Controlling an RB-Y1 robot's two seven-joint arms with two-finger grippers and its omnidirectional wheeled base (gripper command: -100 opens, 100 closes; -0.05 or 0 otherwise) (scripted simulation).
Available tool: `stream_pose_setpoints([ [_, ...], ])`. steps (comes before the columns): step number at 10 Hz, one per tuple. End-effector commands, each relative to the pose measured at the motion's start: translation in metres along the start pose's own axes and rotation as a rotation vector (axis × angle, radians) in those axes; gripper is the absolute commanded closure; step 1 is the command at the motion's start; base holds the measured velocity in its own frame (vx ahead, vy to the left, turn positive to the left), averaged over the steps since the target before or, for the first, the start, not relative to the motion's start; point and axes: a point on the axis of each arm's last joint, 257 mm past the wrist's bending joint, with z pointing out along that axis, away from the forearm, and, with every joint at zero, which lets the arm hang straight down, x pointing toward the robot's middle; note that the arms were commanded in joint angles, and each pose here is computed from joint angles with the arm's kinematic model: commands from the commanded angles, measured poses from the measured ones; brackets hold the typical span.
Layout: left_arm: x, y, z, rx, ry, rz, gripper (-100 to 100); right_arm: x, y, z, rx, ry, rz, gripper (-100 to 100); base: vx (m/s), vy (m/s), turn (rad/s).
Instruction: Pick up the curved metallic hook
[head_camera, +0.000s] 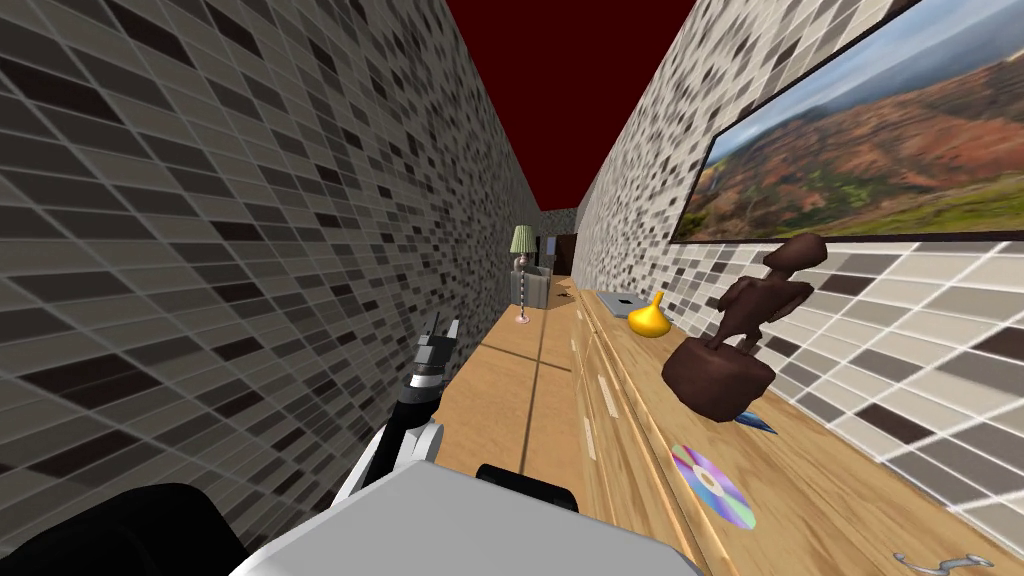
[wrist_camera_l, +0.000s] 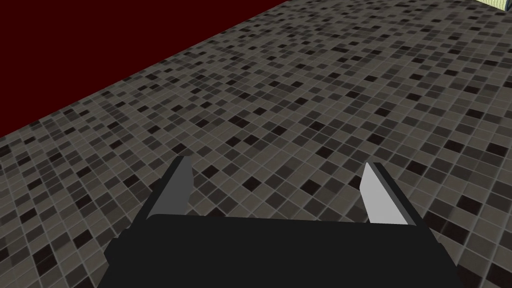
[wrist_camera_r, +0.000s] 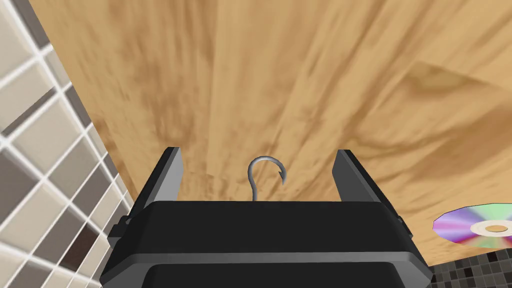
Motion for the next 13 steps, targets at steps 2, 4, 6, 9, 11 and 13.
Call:
stream_pose_setpoints([
  [2, 0.0, 0.0, 0.0, 0.0, 0.0, 0.0, 0, -0.011, -0.001, -0.001, -0.002, -0.015, -0.007, -100, 0.147, -0.031, 0.061],
  [4, 0.0, 0.0, 0.0, 0.0, 0.0, 0.0, 0, -0.002, -0.002, 0.002, 0.0, -0.018, 0.002, -100, 0.019, -0.005, 0.034],
  [6, 0.0, 0.0, 0.0, 0.0, 0.0, 0.0, 0, 0.009, -0.002, 0.006, 0.003, -0.017, 0.012, -100, 0.023, -0.012, 0.063],
  [9, 0.0, 0.0, 0.0, 0.0, 0.0, 0.0, 0, 0.024, -0.001, 0.011, 0.008, -0.015, 0.024, -100, 0.018, -0.01, 0.04],
  [11, 0.0, 0.0, 0.0, 0.0, 0.0, 0.0, 0, 0.021, -0.001, 0.01, 0.006, -0.015, 0.022, 100, 0.004, -0.002, 0.003],
  [13, 0.0, 0.0, 0.0, 0.0, 0.0, 0.0, 0, 0.021, 0.0, 0.01, 0.005, -0.016, 0.023, 100, 0.0, 0.0, 0.0],
])
